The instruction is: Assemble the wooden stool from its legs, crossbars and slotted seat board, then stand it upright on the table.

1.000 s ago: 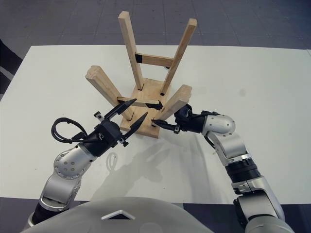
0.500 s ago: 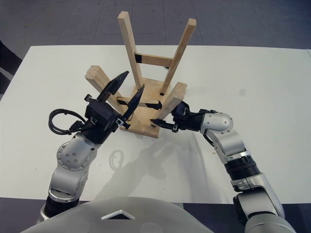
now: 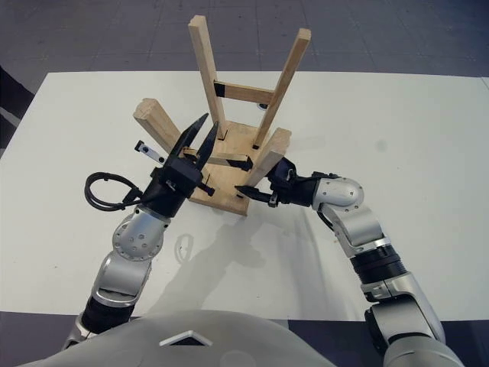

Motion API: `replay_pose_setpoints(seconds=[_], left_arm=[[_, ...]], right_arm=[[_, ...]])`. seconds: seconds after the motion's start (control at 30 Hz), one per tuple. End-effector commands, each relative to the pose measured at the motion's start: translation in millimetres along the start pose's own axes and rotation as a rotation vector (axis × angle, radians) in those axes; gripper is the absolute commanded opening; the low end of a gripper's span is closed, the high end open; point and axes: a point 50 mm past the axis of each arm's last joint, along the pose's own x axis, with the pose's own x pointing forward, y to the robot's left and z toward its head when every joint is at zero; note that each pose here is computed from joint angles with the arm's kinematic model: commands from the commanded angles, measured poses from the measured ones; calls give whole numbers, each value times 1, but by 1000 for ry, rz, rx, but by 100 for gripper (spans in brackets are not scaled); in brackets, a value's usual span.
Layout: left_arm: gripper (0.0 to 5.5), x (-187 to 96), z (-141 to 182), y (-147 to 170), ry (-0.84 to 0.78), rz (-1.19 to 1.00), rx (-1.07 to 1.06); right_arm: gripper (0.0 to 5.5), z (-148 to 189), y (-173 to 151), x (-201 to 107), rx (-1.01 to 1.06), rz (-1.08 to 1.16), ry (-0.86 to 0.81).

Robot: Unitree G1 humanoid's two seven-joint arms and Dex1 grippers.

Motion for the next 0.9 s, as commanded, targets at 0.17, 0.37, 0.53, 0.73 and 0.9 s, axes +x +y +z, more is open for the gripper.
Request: replay_pose_setpoints(seconds=[0.17, 0.37, 0.53, 0.73, 0.9], left_arm=[[10, -1, 4, -28, -54, -123, 334], [10, 3, 4, -20, -46, -72, 375], [10, 7, 12, -2, -49, 20, 412], [10, 9, 8, -2, 18, -29, 459], [10, 10, -9, -12, 108, -120, 523]], right_arm=[[204, -82, 37, -16, 254, 17, 426], [204, -84, 39, -18, 262, 16, 427], [204, -85, 40, -18, 268, 16, 428], [204, -85, 41, -18, 275, 12, 422], [204, -85, 42, -17, 280, 13, 416]])
